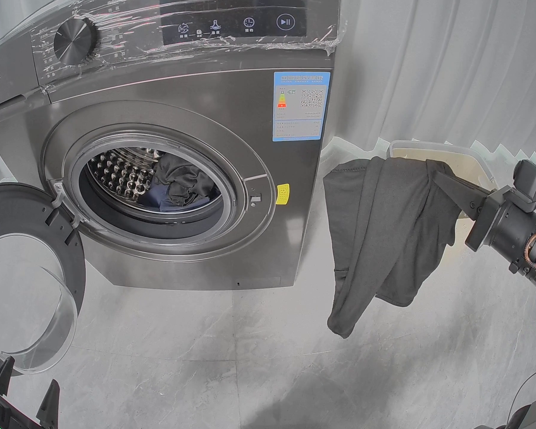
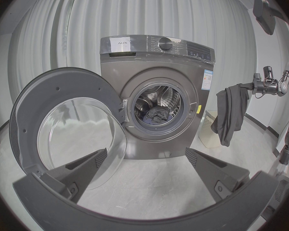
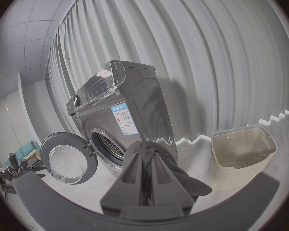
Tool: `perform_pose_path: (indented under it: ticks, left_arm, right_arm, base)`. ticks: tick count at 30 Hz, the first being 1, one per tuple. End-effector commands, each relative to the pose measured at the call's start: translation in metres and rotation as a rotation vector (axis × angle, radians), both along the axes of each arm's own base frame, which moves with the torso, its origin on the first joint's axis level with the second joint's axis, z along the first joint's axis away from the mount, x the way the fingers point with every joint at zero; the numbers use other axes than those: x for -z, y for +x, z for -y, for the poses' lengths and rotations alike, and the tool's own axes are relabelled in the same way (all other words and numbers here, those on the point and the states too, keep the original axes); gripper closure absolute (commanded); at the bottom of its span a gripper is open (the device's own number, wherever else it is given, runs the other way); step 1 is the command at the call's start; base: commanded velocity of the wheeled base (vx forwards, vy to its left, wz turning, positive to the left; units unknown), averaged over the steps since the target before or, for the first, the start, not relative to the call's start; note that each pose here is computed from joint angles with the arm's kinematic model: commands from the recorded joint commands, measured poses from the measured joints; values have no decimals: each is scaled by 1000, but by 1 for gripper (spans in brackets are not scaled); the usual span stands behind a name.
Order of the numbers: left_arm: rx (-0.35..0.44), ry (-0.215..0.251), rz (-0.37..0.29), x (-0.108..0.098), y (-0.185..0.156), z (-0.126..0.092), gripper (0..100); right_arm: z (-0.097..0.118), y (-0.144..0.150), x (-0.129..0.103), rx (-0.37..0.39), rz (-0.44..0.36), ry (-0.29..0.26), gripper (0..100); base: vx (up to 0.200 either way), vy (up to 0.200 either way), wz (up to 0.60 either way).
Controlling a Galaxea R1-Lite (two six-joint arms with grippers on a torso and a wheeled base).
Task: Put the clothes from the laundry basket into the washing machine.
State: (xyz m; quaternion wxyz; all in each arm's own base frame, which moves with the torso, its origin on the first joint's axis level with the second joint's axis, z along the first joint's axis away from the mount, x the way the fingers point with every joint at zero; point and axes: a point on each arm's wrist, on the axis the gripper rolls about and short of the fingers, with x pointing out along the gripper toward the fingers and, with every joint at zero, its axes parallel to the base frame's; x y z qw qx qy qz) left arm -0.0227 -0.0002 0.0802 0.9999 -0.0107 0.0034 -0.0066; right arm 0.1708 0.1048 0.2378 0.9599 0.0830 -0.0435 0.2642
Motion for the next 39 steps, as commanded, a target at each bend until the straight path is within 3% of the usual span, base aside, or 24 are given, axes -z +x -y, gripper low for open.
perform_pose_path:
  ticks: [1, 14, 39]
  left_arm:
    - [1, 0, -3, 4, 0, 0, 0]
    - [2, -2, -3, 4, 0, 0, 0]
    - [2, -2, -3, 4, 0, 0, 0]
  right_arm:
    - [0, 0, 0, -1, 0, 0, 100]
    - [0, 0, 0, -2, -2, -1, 100]
    - [-1, 1, 2, -4, -8, -5, 100]
  base:
    - [-200, 0, 0]
    - [-15, 0, 0]
    - [0, 192, 0]
